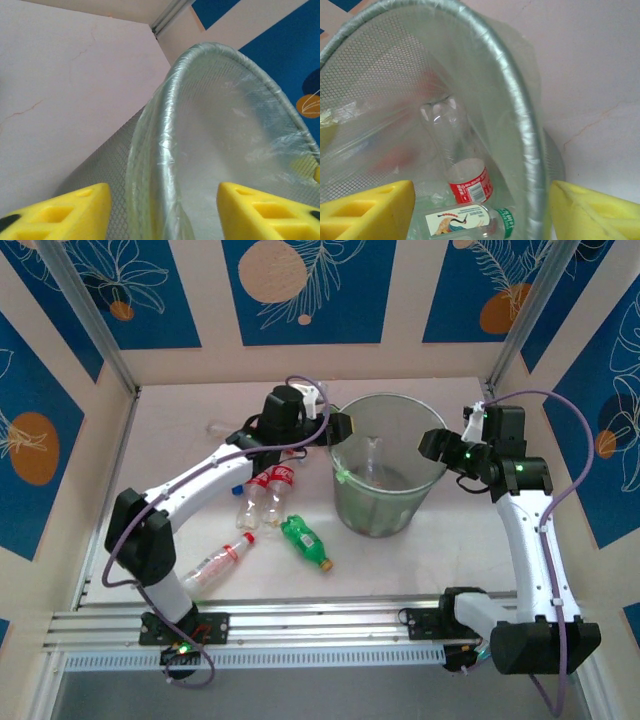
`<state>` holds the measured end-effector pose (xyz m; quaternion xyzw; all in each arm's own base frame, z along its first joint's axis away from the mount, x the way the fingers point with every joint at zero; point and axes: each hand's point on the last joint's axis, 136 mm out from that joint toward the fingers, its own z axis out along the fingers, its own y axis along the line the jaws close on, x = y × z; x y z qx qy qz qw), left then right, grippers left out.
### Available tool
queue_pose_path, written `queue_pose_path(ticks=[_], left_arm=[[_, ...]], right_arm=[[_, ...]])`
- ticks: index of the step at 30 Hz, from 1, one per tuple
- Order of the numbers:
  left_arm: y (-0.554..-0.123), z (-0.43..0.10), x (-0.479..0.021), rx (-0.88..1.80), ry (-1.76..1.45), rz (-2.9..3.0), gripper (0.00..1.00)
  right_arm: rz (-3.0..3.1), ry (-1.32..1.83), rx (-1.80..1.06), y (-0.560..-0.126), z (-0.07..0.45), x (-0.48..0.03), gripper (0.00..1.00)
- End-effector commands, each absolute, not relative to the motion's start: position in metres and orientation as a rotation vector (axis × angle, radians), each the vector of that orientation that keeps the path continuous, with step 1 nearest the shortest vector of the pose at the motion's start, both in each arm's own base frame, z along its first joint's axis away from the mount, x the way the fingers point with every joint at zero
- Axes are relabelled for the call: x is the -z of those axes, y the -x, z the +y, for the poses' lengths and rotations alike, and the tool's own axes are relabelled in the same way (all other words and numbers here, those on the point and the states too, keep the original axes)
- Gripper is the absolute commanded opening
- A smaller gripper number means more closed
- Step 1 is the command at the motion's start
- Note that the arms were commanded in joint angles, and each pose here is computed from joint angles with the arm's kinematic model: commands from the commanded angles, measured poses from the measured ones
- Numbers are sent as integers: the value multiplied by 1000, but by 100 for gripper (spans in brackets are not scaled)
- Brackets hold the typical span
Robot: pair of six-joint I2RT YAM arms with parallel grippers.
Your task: Put the plastic bottles in the bin
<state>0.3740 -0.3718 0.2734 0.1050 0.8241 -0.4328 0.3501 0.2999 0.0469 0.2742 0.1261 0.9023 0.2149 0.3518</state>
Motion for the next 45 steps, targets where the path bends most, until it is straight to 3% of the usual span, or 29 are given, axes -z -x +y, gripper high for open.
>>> queue_pose_path(ticks=[1, 8, 18, 22, 30, 37, 42, 45], left_arm=[[-366, -378, -247, 1044, -342, 2213, 73], [-361, -367, -279, 990, -431, 2131, 100], [-359, -323, -353, 1038, -385, 1940, 100], [-366, -291, -360, 965, -320, 1940, 100], [-385, -191, -311, 658, -85, 2104, 98], [-359, -125, -245, 239, -58, 2295, 97], [-335, -103, -197, 134, 1, 2452, 97], [-334, -77, -166, 285, 228, 2454, 94]], right_arm=[[2345, -298, -614, -298, 54, -271, 72], [2350, -303, -625, -302, 55, -264, 72], [2351, -306, -628, -303, 55, -261, 71], [2351, -307, -628, -303, 54, -260, 71], [2327, -290, -600, -297, 50, -274, 72], [2293, -270, -588, -296, 48, -290, 74], [2292, -267, -584, -295, 48, -292, 74], [2288, -267, -583, -294, 47, -292, 74]])
